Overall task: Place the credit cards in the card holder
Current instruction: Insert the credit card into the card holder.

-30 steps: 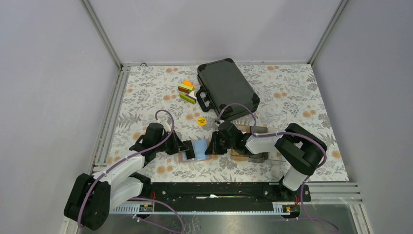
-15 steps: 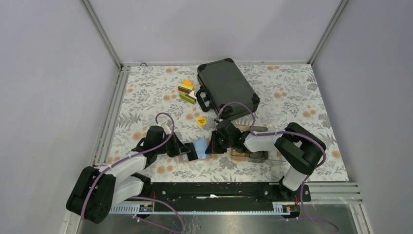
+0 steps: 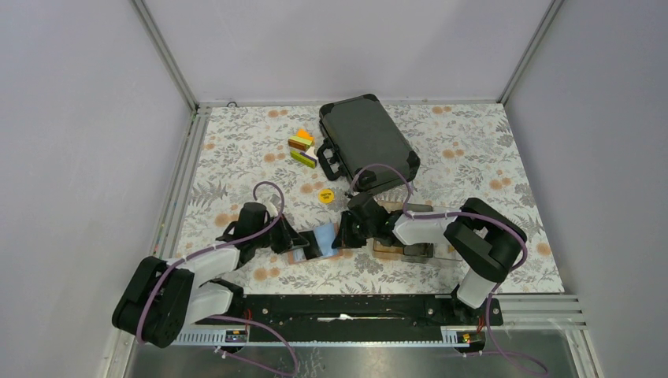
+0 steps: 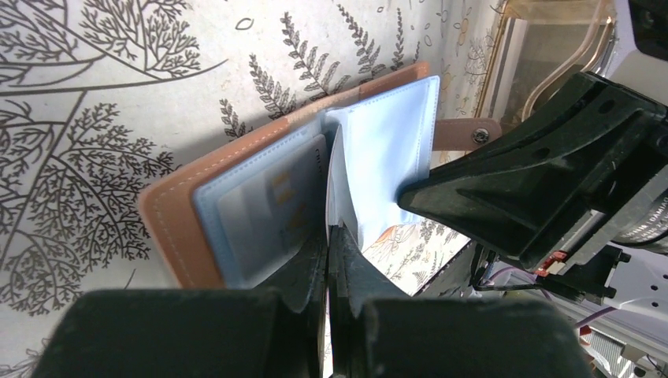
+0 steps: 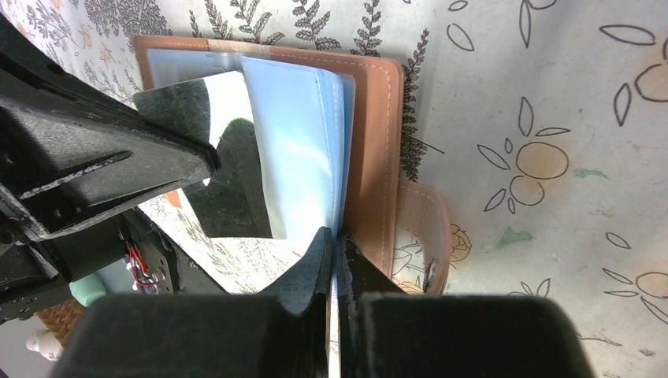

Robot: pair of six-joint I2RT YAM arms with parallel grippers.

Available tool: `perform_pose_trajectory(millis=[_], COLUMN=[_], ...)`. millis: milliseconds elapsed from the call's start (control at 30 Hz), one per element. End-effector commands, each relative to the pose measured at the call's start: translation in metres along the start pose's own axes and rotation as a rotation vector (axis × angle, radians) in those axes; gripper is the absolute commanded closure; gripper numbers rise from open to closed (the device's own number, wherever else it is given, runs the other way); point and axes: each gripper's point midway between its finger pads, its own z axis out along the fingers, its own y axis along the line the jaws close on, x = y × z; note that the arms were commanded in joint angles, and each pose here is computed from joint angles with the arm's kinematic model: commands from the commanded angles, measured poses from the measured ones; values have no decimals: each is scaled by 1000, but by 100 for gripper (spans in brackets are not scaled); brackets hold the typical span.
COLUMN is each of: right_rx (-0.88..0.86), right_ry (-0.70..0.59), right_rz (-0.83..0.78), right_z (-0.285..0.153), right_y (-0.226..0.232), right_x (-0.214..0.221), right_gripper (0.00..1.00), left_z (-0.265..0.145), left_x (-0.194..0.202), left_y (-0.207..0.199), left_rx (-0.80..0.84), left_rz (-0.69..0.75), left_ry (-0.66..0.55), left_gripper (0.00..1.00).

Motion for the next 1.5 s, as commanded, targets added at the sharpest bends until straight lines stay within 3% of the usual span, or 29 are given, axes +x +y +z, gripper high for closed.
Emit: perform_pose_trajectory(millis=[0,633,733,800,1000,1167,1467], right_rx=[36,44,53,62,73,69,58], right_ry=[-20,-4,-6,-10,-23,-20,-16], right_rz=[-28,-41,-42,-42,-43,-42,-41], right_z=[6,10,10,9,7,7,9], right_y=[0,5,4,3,1,1,4], right_x=[-5,-2,-3,-4,-5,-4,-5], right_gripper=[100,100,100,99,88,80,78], left_z=[5,17,13,8,-3,-9,-4], left_x=[-1,-1,-6,-11,-18,-19,-9], left_y=[12,6,13,16,19,20,15], left_rx=[-43,0,-72,-114,-189,-212,-182], left_rz=[20,25,57,85,108,116,107], left_ry=[4,58,50,33,5,-8,20], left_gripper=[100,100,92,82,57,51,51])
